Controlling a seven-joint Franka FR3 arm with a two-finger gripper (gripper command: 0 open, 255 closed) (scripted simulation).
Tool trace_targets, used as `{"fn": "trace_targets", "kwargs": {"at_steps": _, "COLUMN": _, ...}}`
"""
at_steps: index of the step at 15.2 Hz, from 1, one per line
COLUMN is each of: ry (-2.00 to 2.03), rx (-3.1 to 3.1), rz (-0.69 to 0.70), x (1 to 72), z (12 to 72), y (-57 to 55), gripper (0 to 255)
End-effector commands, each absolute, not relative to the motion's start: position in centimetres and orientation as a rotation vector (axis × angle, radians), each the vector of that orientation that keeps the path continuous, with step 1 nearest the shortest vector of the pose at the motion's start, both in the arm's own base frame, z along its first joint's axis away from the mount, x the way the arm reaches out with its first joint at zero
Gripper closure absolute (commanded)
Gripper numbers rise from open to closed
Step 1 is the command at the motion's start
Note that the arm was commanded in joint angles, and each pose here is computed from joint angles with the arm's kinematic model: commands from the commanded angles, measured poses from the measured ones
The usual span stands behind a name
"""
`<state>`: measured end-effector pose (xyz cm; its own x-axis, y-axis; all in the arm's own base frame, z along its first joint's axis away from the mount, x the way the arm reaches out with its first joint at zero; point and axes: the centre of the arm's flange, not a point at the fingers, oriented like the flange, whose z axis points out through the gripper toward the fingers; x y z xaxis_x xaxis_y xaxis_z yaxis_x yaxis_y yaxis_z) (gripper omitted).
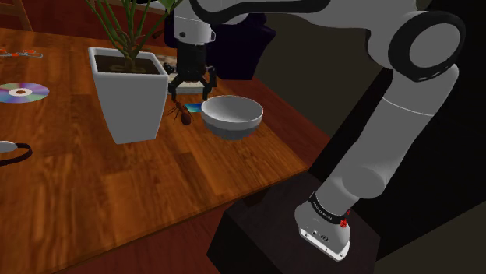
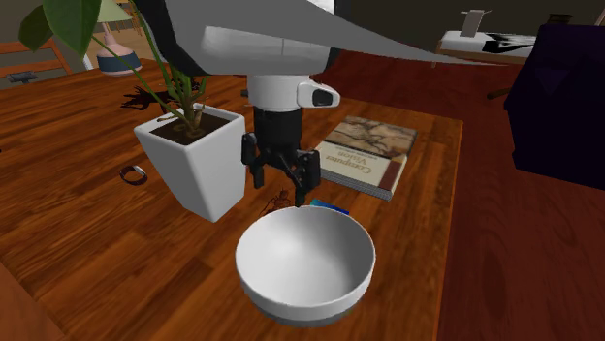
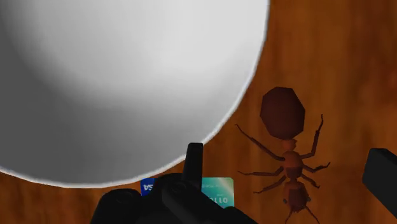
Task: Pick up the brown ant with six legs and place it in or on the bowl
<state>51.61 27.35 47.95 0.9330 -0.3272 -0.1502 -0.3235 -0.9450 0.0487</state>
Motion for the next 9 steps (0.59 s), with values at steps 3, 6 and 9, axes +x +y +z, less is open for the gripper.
{"fn": "trace_targets", "kwargs": {"at_steps": 3, "ry": -0.521, "rx": 3.046, "rz": -0.275, "x": 52.5, "z": 45.0, "y": 29.0, "gripper": 0}}
{"fn": "trace_targets", "kwargs": {"at_steps": 6, "ry": -0.521, "rx": 3.046, "rz": -0.275, "x": 52.2, "z": 43.4, "y": 29.0, "gripper": 0}}
{"fn": "trace_targets", "kwargs": {"at_steps": 9, "ry": -0.521, "rx": 3.046, "rz": -0.275, "x": 52.0, "z": 42.1, "y": 29.0, "gripper": 0}}
